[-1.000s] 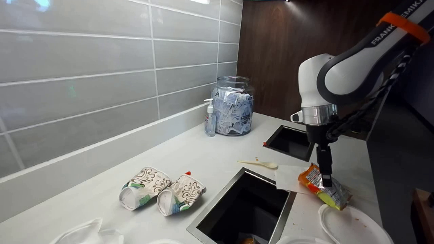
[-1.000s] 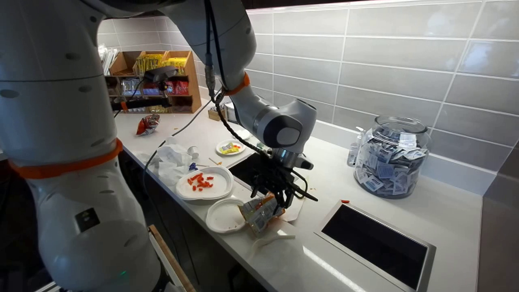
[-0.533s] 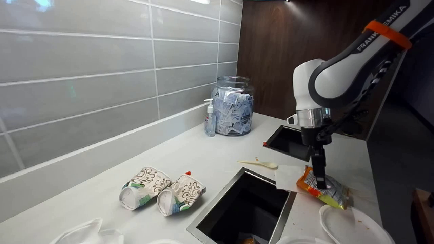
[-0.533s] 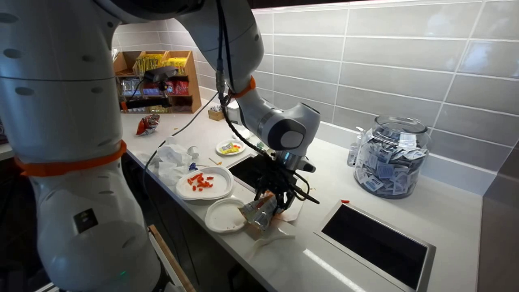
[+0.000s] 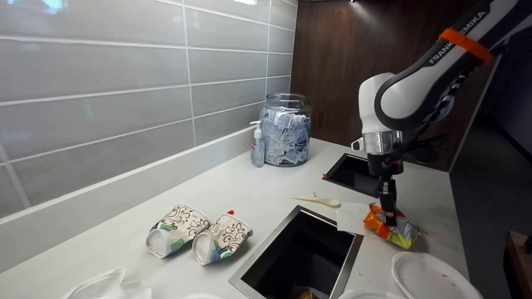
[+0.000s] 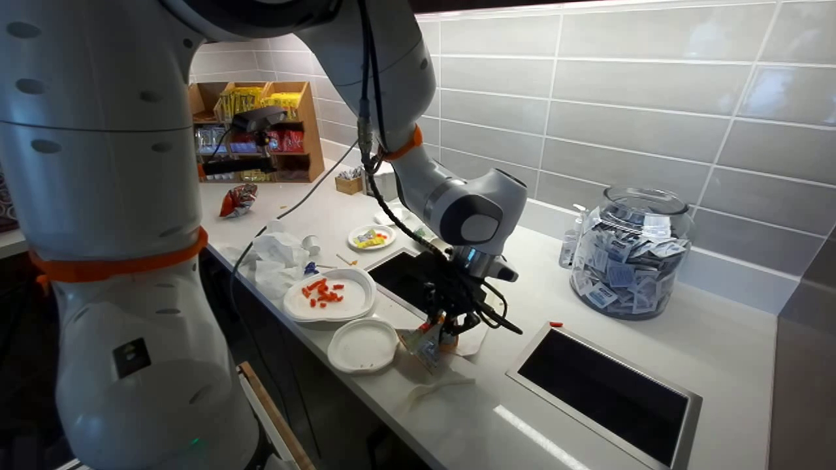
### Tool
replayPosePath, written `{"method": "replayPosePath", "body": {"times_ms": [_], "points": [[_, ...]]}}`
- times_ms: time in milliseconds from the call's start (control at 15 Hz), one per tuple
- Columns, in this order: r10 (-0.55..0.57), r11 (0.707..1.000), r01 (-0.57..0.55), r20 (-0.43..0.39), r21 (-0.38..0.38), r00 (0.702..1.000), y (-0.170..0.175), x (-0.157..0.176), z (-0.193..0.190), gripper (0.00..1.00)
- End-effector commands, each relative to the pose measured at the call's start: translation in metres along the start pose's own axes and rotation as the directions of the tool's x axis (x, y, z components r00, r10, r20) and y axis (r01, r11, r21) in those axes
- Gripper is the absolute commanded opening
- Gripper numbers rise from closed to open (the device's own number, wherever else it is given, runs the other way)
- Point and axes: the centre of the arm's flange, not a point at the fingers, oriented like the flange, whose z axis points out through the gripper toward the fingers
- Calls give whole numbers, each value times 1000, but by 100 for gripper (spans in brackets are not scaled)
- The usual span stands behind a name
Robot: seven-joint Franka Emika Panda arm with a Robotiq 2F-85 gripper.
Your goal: Put the orange packet in the left bin
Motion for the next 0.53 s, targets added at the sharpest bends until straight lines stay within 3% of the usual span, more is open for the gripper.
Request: {"method": "replayPosePath", "body": {"times_ms": [0, 200, 467], "points": [[32, 998, -31, -9, 46, 999, 8, -4, -2, 0], [73, 994, -71, -18, 87, 997, 13, -12, -11, 0], [116, 990, -116, 9, 80, 993, 14, -23, -27, 0]]}}
